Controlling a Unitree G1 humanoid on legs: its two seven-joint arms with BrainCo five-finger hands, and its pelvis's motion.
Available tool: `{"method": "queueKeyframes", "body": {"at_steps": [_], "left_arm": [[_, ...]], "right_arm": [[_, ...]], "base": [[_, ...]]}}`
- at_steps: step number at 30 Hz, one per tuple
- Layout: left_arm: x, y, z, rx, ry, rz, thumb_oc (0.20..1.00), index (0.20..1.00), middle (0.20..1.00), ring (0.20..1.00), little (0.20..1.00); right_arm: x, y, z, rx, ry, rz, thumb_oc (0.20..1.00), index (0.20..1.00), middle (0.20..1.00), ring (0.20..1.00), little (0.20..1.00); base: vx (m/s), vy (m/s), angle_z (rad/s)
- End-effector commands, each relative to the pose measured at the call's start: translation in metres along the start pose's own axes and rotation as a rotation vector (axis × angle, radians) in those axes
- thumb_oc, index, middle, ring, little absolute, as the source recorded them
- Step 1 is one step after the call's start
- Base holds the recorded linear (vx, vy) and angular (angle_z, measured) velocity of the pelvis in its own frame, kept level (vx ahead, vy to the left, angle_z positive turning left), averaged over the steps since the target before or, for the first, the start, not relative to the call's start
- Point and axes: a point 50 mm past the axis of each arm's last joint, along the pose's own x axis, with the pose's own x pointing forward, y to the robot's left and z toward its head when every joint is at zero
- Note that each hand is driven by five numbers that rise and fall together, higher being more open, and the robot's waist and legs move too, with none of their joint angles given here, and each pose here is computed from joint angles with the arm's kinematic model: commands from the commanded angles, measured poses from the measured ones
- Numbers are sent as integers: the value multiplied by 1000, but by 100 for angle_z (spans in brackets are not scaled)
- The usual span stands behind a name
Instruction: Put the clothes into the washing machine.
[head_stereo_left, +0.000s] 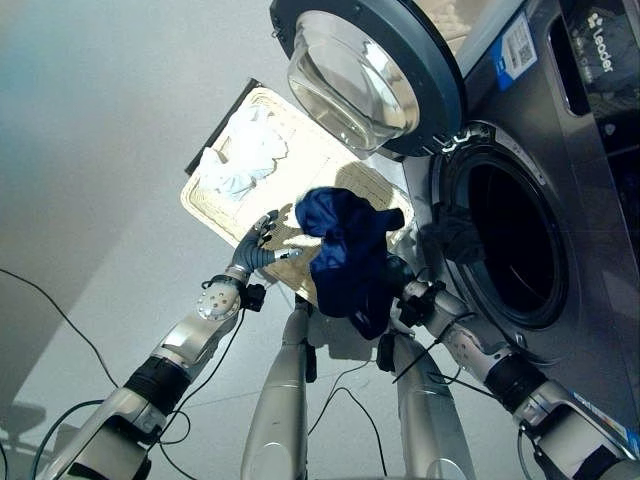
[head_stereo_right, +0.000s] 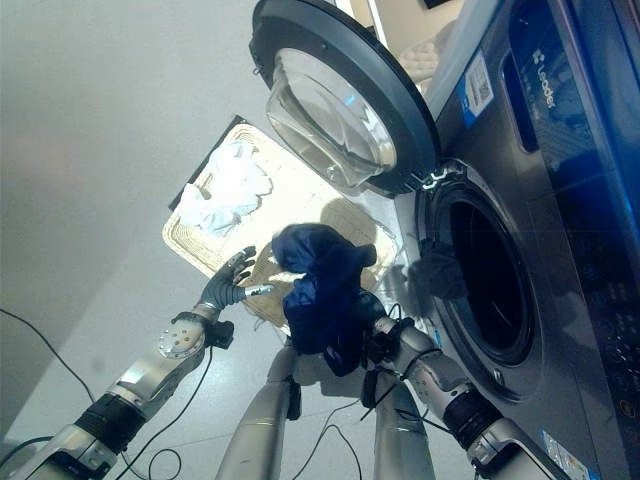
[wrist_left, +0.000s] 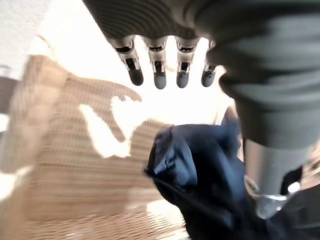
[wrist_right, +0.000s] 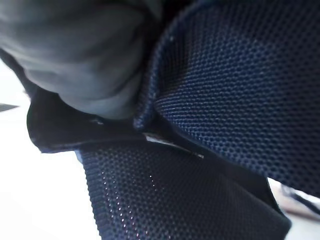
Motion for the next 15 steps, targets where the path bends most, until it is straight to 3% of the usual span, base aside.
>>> {"method": "queueKeyframes", "body": {"at_steps": [1,5,10,15], "left_arm": [[7,-2,13,43,-60,22,1000,1000,1000,1000,1000],[10,0,6,12,-16,94,1000,1000,1000,1000,1000],[10,17,-10,-73,47,325,1000,1000,1000,1000,1000],[-1,37,-30,-181,84,504,1000,1000,1000,1000,1000]], "right_arm": [[4,17,1,140,-59,69,200,200,200,200,200],[5,9,-2,289,-98,-8,200,200,200,200,200],[2,-18,-4,615,-239,-238,200,200,200,200,200],[-27,-71,25,857,-625,-552,200,200,200,200,200]], "base": [[19,0,-11],[16,-3,-3],[24,-5,-2],[44,-6,-8]]}}
